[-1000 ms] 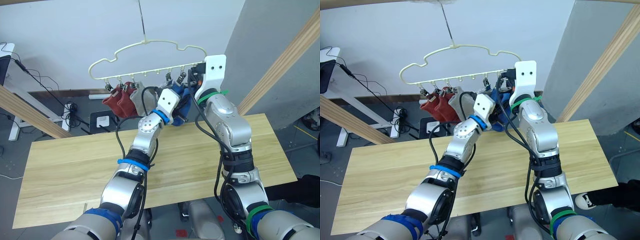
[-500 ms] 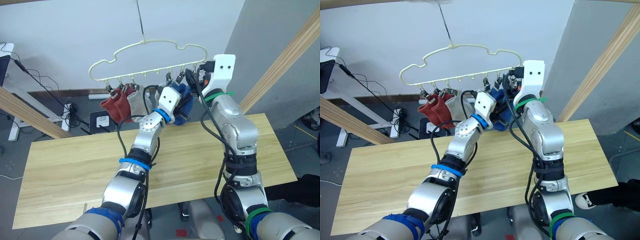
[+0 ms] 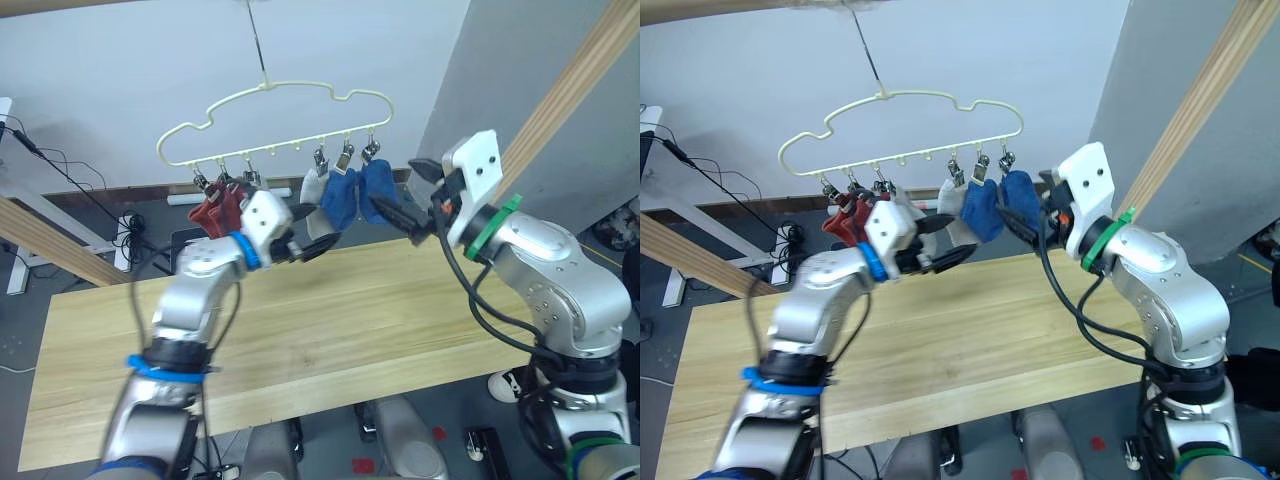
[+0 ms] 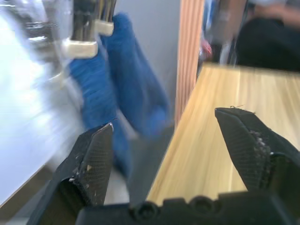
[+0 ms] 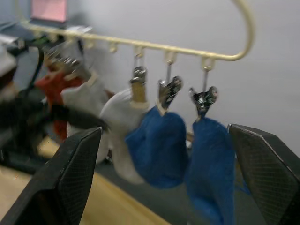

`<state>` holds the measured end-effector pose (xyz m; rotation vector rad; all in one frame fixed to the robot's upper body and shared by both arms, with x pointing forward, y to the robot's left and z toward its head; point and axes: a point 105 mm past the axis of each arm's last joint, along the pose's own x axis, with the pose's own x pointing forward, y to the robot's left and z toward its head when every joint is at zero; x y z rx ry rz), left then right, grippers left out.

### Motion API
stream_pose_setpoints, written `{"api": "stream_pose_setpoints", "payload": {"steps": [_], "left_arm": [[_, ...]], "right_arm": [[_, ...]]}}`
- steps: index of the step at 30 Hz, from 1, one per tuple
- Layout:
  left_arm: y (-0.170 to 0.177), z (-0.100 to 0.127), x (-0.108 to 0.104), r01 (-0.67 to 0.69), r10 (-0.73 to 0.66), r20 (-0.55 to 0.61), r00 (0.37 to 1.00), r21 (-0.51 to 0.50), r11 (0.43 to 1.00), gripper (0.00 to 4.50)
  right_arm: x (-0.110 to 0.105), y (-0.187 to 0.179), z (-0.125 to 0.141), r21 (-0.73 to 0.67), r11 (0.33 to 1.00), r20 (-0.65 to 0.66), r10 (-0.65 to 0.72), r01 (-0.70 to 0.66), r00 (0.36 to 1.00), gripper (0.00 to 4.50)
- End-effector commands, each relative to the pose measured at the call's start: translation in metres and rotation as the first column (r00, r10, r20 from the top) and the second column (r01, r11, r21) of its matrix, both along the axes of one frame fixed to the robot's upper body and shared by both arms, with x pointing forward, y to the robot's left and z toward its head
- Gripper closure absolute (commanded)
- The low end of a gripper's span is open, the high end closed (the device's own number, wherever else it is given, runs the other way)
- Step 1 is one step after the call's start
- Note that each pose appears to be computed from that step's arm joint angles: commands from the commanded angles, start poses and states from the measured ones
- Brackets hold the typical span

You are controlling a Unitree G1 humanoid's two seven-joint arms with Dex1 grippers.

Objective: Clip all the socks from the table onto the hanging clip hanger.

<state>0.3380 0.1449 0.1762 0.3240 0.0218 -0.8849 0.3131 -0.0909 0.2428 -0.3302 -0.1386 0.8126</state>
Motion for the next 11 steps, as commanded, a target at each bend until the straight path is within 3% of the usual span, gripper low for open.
{"api": "stream_pose_setpoints", "payload": {"steps": [1, 5, 11], "left_arm": [[0.056, 0.016, -0.009, -0.155, 0.154, 0.022, 0.988, 0.117, 0.981, 0.69], [0.105, 0.02, -0.019, -0.251, 0.257, -0.011, 0.966, 0.186, 0.95, 0.69], [0.137, 0.02, -0.018, -0.331, 0.342, -0.043, 0.939, 0.166, 0.929, 0.69]], "right_arm": [[-0.006, -0.014, 0.007, -0.091, 0.994, 0.083, 0.066, -0.058, 0.994, 0.0], [-0.002, -0.034, 0.005, -0.139, 0.989, 0.092, 0.063, -0.05, 0.994, 0.0], [0.008, -0.056, -0.002, -0.185, 0.983, 0.09, 0.033, -0.015, 0.995, 0.0]]}}
